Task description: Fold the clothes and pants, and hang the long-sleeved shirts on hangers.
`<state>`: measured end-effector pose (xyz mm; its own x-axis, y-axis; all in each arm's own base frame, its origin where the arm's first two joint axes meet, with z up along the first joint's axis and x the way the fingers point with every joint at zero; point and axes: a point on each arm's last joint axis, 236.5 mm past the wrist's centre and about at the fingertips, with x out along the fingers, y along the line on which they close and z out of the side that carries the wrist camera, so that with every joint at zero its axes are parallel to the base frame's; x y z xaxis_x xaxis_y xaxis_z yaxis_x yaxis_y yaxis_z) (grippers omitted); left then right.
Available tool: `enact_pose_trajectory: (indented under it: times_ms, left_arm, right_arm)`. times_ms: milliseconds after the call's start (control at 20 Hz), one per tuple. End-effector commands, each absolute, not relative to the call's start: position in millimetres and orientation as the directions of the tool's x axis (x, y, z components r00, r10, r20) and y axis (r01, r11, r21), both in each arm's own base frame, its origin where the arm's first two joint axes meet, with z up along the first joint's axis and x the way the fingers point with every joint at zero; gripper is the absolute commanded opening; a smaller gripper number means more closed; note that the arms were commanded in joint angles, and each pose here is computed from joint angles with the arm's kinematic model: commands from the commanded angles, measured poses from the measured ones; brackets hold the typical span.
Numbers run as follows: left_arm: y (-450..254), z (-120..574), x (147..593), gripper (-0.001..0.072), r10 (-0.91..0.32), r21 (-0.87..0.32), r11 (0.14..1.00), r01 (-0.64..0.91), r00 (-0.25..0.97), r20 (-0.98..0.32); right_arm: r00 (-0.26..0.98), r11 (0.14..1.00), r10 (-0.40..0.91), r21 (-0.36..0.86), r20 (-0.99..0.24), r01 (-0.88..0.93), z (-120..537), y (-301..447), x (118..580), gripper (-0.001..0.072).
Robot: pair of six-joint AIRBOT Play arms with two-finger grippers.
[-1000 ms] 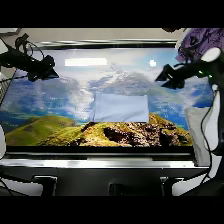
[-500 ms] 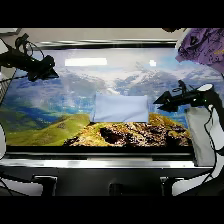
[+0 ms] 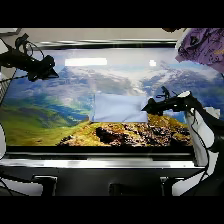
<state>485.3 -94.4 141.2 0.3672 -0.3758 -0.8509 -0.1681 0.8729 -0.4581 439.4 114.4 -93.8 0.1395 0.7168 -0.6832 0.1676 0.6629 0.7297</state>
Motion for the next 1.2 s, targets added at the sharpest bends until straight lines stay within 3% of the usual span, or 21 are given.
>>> enact_pose_trajectory:
  times_ms: [0, 350, 550, 850, 1150]
  left_arm:
    - [-94.4, 141.1, 485.2, 0.0018, -0.376, -0.458, 0.873, -0.169, 0.367, -0.851]
    - [-94.4, 141.0, 485.1, 0.0018, -0.376, -0.458, 0.873, -0.169, 0.367, -0.851]
    - [-94.2, 141.0, 485.2, 0.0018, -0.376, -0.458, 0.873, -0.169, 0.367, -0.851]
    - [-94.2, 141.0, 485.2, 0.0018, -0.376, -0.458, 0.873, -0.169, 0.367, -0.851]
    - [-94.3, 141.0, 485.1, 0.0018, -0.376, -0.458, 0.873, -0.169, 0.367, -0.851]
  right_arm:
    - [0.189, 0.641, 0.731, 0.755, -0.655, 0.137, -73.9, 125.6, 460.1, 0.0038]
    - [0.468, 0.653, 0.593, 0.731, -0.656, 0.197, 33.4, 25.4, 546.0, 0.0037]
    - [0.614, 0.656, 0.443, 0.703, -0.653, 0.274, 82.6, -62.5, 563.9, 0.0036]
    - [0.727, 0.587, 0.221, 0.684, -0.651, 0.434, 125.4, -185.7, 543.0, 0.0036]
    - [0.637, 0.496, -0.013, 0.548, -0.771, 0.673, 135.1, -260.7, 475.2, 0.0035]
